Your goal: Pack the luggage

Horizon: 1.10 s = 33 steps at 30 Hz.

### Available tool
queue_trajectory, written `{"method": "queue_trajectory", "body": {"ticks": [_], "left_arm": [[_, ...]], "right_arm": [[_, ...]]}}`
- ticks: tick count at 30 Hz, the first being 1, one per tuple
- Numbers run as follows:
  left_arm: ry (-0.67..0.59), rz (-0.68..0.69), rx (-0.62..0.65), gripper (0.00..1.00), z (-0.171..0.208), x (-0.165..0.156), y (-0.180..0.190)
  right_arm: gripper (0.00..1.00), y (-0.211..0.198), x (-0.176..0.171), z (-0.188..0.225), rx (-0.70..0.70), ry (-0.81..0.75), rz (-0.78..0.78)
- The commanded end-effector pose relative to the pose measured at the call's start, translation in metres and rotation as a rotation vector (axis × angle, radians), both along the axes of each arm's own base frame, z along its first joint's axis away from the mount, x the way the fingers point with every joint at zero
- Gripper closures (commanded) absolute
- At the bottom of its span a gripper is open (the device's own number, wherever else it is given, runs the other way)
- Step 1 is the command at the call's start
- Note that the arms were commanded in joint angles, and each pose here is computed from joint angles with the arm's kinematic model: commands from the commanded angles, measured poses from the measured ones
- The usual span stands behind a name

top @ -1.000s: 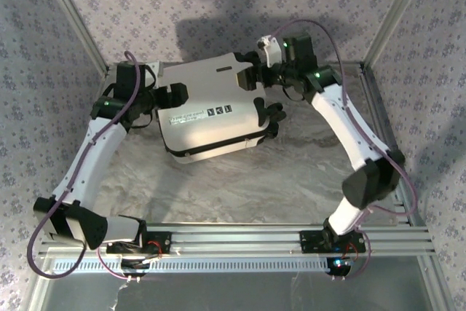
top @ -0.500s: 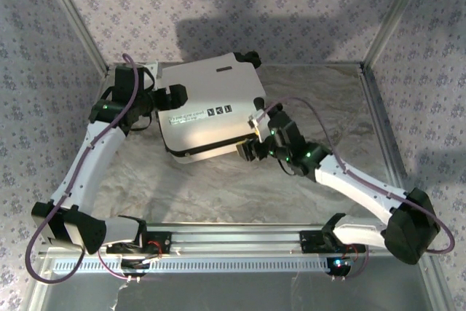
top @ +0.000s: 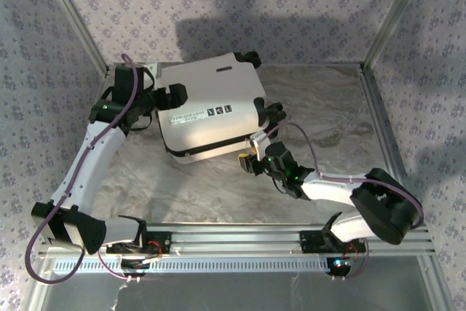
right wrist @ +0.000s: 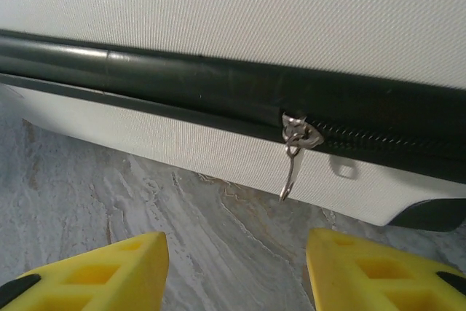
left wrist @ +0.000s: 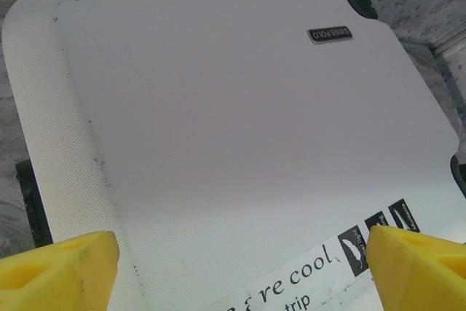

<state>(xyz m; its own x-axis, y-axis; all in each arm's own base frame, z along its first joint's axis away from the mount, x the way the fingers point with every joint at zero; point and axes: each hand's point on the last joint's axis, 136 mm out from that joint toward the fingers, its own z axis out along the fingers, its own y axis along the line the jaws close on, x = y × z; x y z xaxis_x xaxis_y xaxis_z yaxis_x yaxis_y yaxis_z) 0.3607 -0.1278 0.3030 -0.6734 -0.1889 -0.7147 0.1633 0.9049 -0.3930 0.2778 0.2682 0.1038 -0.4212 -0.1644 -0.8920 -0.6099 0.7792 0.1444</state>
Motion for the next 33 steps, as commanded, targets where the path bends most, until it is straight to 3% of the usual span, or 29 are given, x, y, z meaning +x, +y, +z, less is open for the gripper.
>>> {"method": "queue_trajectory", "body": {"ticks": [1,10,22,33], "left_arm": [[-0.036,-0.005,-0.018,0.12,0.011,-0.002,-0.002],[-0.027,-0.004,-0.013,0.12,0.01,-0.004,-0.002],[-0.033,-0.004,-0.011,0.12,0.015,-0.01,-0.001],[-0.035,-0.01,-0.008,0.12,0.015,-0.012,-0.004]], "right_arm": [[0.48,0.009,0.004,0.021,0.076,-0.12,0.027],[0.55,0.005,0.019,0.004,0.04,-0.142,0.023],[0.6,0.006,0.034,0.014,0.072,-0.157,0.034],[0.77,-0.003,0.044,0.013,0.064,-0.147,0.001]]}}
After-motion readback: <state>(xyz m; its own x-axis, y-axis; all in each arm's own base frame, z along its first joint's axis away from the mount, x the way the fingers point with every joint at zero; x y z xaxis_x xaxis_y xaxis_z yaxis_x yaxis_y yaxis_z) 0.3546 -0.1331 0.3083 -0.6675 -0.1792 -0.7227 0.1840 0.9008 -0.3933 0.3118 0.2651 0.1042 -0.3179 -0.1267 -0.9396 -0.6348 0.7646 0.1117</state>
